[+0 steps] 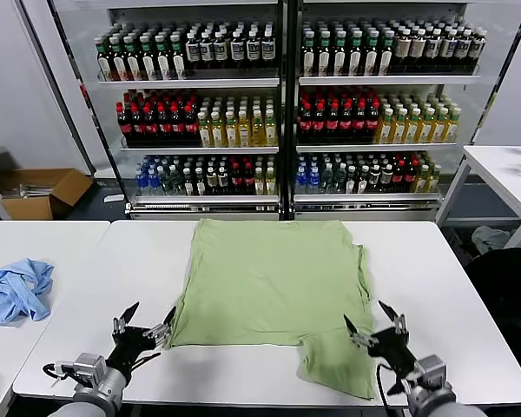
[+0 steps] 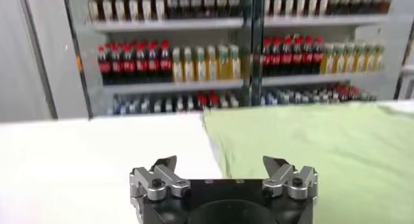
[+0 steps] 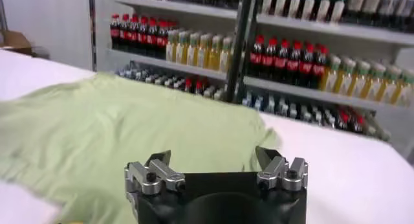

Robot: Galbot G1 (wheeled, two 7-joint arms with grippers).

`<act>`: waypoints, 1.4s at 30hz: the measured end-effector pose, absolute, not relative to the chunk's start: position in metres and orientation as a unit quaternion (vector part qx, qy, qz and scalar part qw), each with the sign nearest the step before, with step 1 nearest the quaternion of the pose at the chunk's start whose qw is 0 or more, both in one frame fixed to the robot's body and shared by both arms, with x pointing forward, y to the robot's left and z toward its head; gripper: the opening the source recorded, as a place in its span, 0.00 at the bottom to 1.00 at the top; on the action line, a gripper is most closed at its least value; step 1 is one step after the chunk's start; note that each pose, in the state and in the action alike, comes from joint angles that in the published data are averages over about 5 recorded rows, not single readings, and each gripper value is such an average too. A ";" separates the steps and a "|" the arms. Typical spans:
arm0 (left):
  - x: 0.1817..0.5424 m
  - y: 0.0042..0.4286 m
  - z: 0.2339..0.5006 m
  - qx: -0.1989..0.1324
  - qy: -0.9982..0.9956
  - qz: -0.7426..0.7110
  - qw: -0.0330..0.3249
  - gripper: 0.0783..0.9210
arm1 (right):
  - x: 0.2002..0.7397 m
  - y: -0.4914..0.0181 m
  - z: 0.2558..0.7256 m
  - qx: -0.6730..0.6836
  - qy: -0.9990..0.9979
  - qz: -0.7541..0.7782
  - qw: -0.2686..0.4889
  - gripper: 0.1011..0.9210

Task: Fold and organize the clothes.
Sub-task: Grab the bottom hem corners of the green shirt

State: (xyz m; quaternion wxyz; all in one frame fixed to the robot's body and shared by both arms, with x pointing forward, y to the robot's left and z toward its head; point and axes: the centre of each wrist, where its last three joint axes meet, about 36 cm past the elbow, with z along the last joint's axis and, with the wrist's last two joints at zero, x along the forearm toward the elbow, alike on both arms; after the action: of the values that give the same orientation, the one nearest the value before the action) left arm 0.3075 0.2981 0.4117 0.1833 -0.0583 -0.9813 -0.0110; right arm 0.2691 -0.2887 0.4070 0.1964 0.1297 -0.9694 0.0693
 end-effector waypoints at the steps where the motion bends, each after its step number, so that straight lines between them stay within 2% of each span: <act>1: 0.307 0.298 0.411 -0.058 -0.981 -0.010 0.186 0.88 | 0.268 -0.288 0.406 0.130 -0.969 0.069 0.198 0.88; 10: 0.304 0.296 0.400 -0.054 -0.972 -0.002 0.229 0.88 | 0.253 -0.282 0.396 0.123 -0.966 0.055 0.222 0.88; 16: 0.306 0.300 0.390 -0.039 -0.968 -0.002 0.247 0.88 | 0.246 -0.278 0.392 0.118 -0.962 0.045 0.240 0.86; 24: 0.306 0.301 0.385 -0.028 -0.963 -0.004 0.269 0.86 | 0.241 -0.274 0.388 0.113 -0.959 0.034 0.257 0.62; 27: 0.305 0.300 0.383 -0.029 -0.961 -0.004 0.274 0.79 | 0.242 -0.274 0.386 0.111 -0.958 0.030 0.261 0.52; 38: 0.305 0.293 0.378 -0.033 -0.959 0.003 0.283 0.41 | 0.244 -0.274 0.383 0.108 -0.956 0.014 0.272 0.13; 42: 0.304 0.289 0.377 -0.038 -0.958 0.006 0.285 0.27 | 0.246 -0.276 0.383 0.107 -0.956 0.012 0.273 0.02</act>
State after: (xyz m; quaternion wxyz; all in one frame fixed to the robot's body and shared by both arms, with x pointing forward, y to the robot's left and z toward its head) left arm 0.3038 0.2889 0.3767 0.2847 -0.0379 -0.9578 0.0064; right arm 0.2461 -0.2755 0.3827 0.2725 0.1069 -0.9561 0.0124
